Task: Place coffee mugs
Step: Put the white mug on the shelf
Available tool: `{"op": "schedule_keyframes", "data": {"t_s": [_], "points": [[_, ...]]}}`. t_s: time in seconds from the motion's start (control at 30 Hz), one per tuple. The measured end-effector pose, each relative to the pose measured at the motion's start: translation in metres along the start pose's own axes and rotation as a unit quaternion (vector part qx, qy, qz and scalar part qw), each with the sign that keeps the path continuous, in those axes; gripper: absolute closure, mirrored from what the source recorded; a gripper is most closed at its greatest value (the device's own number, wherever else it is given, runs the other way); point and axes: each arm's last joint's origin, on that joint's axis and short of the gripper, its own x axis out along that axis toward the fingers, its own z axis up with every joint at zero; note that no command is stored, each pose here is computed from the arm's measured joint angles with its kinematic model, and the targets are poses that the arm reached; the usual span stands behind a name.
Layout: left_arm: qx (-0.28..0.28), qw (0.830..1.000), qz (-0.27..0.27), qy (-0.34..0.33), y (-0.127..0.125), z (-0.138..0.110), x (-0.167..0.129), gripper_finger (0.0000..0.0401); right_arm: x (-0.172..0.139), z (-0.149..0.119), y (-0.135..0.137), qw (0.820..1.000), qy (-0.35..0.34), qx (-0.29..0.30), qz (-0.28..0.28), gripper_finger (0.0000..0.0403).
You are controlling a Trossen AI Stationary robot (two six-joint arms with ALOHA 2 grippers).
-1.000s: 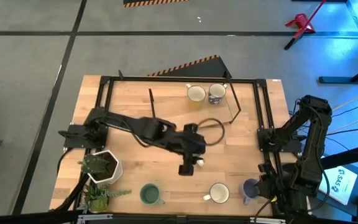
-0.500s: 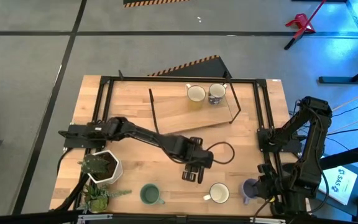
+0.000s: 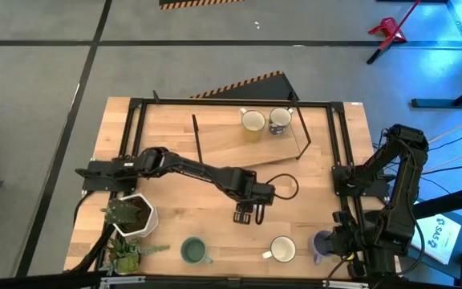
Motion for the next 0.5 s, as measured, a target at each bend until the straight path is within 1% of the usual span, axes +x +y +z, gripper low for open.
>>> {"op": "schedule_keyframes", "data": {"t_s": [0.07,0.13,0.2,0.27,0.3,0.33,0.4,0.5], "points": [[-0.005,1.0,-0.002,0.015,-0.0007,-0.0043,0.006,0.025,0.0,0.0,0.0,1.0,-0.001,0.0,0.0,0.0253],[-0.014,1.0,-0.006,0.023,-0.0016,-0.0071,0.01,0.0271,0.0,0.0001,-0.0001,1.0,-0.002,0.0,-0.001,0.0253],[-0.022,0.999,-0.004,0.026,-0.0013,-0.0082,0.0118,0.0308,0.0,0.0002,-0.0001,1.0,-0.003,0.0,-0.002,0.0253],[-0.033,0.999,0.002,0.023,-0.0009,-0.0079,0.012,0.0357,0.0,0.0002,-0.0001,1.0,-0.003,0.002,-0.002,0.0253],[-0.047,0.999,0.006,0.022,-0.0008,-0.0078,0.0121,0.0376,0.0,0.0002,-0.0002,1.0,-0.003,0.003,-0.002,0.0253],[-0.048,0.998,0.006,0.03,-0.0004,-0.0093,0.0122,0.0384,-0.0001,0.0002,-0.0001,1.0,-0.003,0.004,-0.002,0.0253],[-0.061,0.998,0.008,0.028,0.0005,-0.0089,0.0123,0.0384,-0.0001,0.0003,-0.0002,1.0,-0.005,0.006,-0.002,0.0253],[-0.097,0.995,0.0,0.029,0.0001,-0.0089,0.0113,0.0384,-0.0001,0.0009,-0.0005,1.0,-0.014,0.006,-0.007,0.0253]]}}
